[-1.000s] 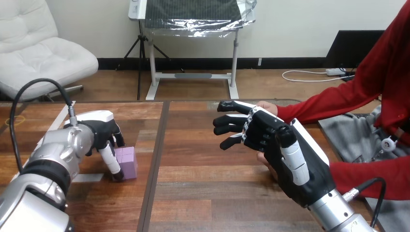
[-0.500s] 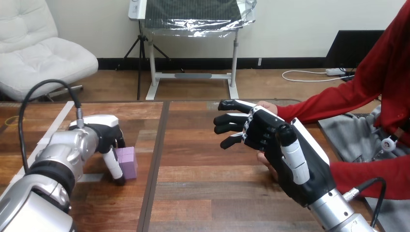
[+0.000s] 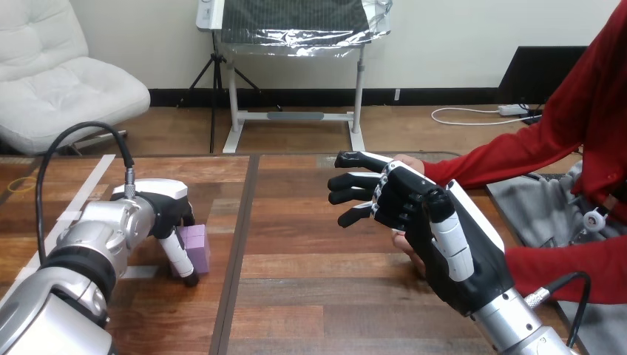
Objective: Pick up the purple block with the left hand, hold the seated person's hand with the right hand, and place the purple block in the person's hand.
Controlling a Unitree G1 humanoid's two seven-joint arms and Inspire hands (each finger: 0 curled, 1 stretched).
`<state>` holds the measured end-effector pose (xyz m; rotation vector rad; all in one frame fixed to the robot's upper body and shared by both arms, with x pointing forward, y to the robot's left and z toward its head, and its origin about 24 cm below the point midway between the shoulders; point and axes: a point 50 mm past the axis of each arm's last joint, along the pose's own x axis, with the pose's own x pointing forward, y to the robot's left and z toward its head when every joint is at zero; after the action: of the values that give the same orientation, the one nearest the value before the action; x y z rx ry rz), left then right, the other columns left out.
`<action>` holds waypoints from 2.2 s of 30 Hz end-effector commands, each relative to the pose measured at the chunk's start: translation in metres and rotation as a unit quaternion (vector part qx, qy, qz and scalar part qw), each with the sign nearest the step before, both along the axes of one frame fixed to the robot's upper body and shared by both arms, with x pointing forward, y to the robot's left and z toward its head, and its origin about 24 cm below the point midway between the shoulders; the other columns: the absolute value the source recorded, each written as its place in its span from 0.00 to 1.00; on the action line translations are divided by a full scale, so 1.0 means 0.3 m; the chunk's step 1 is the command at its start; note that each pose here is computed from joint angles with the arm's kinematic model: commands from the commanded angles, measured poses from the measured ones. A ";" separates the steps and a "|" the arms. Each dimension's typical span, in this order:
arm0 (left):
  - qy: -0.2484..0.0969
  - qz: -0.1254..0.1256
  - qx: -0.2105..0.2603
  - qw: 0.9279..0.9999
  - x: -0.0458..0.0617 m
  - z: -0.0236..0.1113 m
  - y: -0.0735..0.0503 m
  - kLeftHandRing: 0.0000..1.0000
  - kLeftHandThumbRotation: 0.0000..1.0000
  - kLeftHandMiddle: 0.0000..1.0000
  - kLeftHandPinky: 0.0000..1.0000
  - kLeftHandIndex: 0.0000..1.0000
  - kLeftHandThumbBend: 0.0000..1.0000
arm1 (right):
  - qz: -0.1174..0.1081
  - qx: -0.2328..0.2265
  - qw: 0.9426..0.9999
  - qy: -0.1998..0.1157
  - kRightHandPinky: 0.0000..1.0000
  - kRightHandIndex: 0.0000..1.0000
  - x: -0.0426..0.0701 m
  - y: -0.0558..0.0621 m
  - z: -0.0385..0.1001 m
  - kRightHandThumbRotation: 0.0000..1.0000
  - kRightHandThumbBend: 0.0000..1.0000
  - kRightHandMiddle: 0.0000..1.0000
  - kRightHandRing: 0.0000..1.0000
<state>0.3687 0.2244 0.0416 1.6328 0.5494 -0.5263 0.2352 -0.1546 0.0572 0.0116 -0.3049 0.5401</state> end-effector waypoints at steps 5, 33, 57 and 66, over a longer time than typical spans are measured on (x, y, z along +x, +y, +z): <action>-0.032 -0.017 0.000 0.999 0.034 0.059 -0.024 0.86 0.28 0.86 0.74 0.81 0.86 | 0.001 0.006 0.999 -0.052 0.60 0.80 0.033 0.003 0.076 1.00 0.79 0.74 0.72; -0.048 0.015 -0.065 0.997 0.026 0.047 -0.014 0.47 0.01 0.55 0.37 0.60 0.74 | 0.005 0.008 0.999 -0.050 0.59 0.80 0.034 0.003 0.074 1.00 0.79 0.74 0.72; -0.088 0.023 -0.056 0.994 0.026 0.048 0.001 0.49 0.00 0.54 0.38 0.46 0.71 | 0.003 0.005 0.999 -0.051 0.60 0.80 0.035 0.004 0.074 1.00 0.78 0.74 0.72; -0.103 0.024 -0.052 0.993 0.024 0.046 0.002 0.49 0.00 0.54 0.39 0.45 0.73 | 0.005 0.004 0.999 -0.047 0.60 0.79 0.036 0.005 0.072 1.00 0.80 0.74 0.72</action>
<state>0.3701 0.2280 0.0445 1.5343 0.4686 -0.3879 0.2351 -0.1544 0.0572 0.0125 -0.3057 0.5436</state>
